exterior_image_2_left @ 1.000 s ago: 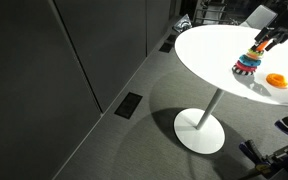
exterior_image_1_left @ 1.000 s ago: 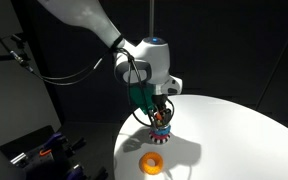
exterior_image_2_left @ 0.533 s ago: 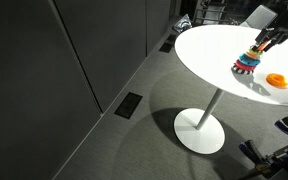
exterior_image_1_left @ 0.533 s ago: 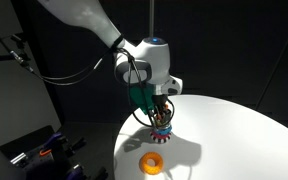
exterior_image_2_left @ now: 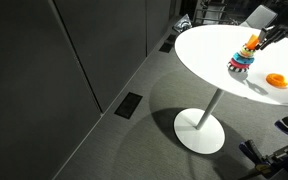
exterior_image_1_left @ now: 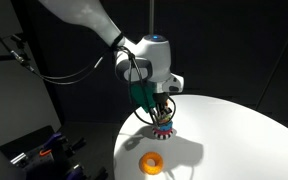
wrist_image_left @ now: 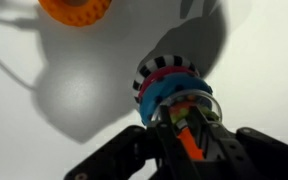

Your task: Put the black and white toy on the orange ring

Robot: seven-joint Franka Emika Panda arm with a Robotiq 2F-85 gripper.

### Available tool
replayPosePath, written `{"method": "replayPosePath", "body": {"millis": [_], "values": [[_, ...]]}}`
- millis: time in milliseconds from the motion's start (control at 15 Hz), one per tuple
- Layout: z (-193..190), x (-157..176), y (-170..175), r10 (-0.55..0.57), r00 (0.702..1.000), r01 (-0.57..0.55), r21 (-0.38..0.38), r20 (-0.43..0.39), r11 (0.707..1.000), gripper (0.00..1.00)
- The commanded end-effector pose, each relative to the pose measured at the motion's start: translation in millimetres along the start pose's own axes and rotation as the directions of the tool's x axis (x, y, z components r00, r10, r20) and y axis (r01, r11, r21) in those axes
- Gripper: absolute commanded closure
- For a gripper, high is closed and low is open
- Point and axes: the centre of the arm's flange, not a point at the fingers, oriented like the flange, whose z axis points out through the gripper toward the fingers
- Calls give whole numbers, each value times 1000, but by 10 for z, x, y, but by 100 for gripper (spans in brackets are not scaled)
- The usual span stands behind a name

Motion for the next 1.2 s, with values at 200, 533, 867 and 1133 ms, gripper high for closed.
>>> {"method": "replayPosePath", "body": {"millis": [200, 533, 867, 1133], "values": [[-85, 16, 26, 20, 1000, -20, 3, -13, 1000, 48], [-45, -99, 81, -6, 999, 6, 0, -38, 1000, 23], [51, -297, 125, -28, 998, 27, -18, -52, 999, 0], [140, -376, 120, -45, 996, 42, -41, -78, 998, 0]]}}
